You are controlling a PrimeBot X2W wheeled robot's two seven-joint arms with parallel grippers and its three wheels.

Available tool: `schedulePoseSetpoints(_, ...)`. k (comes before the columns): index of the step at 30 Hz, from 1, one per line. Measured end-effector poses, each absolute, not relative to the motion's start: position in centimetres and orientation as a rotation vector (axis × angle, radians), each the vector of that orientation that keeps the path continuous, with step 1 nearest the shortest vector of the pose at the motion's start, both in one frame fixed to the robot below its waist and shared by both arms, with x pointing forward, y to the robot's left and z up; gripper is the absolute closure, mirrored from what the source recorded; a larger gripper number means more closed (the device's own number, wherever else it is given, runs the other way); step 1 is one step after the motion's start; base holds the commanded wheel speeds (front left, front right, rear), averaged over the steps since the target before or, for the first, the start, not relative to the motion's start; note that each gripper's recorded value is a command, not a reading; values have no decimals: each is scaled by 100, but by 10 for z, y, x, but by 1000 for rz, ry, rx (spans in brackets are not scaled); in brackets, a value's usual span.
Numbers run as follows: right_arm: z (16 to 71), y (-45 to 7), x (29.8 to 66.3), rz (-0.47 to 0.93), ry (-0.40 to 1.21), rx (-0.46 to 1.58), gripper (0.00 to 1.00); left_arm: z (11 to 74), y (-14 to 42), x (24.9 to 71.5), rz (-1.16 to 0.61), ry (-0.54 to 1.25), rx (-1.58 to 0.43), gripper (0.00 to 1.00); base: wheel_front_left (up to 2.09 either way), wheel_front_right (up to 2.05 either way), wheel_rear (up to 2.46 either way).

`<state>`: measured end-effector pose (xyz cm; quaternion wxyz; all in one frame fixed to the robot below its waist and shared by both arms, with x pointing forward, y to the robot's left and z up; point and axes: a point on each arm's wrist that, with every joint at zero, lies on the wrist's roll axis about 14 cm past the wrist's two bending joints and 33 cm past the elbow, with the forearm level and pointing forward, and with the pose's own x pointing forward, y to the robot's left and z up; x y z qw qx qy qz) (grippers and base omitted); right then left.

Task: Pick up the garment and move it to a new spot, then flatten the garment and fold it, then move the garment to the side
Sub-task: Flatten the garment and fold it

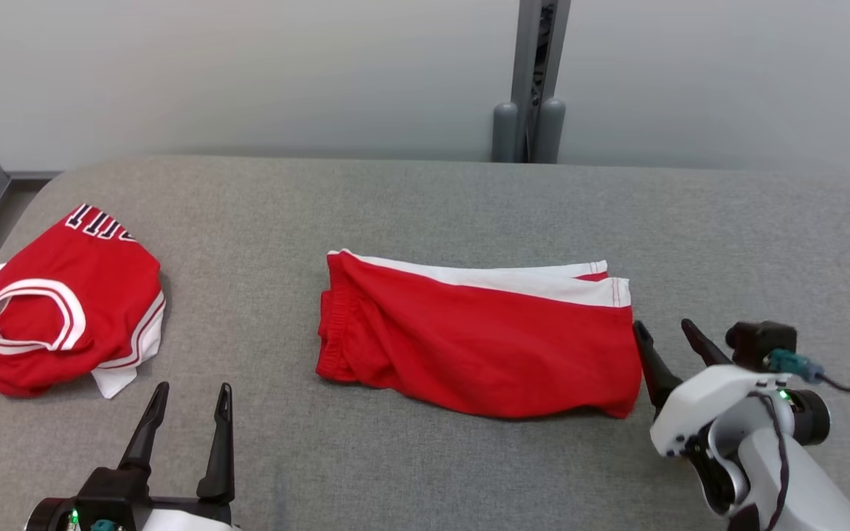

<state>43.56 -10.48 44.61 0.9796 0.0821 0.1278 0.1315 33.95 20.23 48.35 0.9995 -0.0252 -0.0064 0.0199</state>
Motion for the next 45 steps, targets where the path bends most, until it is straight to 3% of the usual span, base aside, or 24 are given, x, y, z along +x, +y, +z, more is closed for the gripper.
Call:
schedulePoseSetpoints(2,440,-99,443,250,309,248,0,481,203,340,44,-4,-51,0,0,0,0)
schedulePoseSetpoints(9,416,-90,465,299,435,139,0,476,208,347,55,13,-55,0,0,0,0)
schedulePoseSetpoints(21,373,-81,465,298,644,124,0,467,217,351,80,41,-60,0,0,0,0)
schedulePoseSetpoints(28,374,-65,472,315,671,168,0,467,218,355,78,41,-60,0,0,0,0)
schedulePoseSetpoints(29,374,-62,472,320,677,171,8,467,218,355,79,43,-60,0,0,0,0)
schedulePoseSetpoints(31,375,-58,472,332,678,169,62,467,219,355,82,42,-60,0,0,0,0)
schedulePoseSetpoints(32,374,-56,472,338,681,170,62,467,220,355,84,41,-60,0,0,0,0)
schedulePoseSetpoints(33,375,-53,472,344,679,171,82,467,220,355,86,41,-61,0,0,0,0)
schedulePoseSetpoints(34,377,-51,472,348,674,175,96,467,221,354,88,41,-63,0,0,0,0)
schedulePoseSetpoints(35,377,-49,471,352,673,177,100,467,221,354,90,42,-64,0,0,0,0)
schedulePoseSetpoints(45,388,-71,470,328,622,166,100,472,219,356,79,24,-69,0,0,0,0)
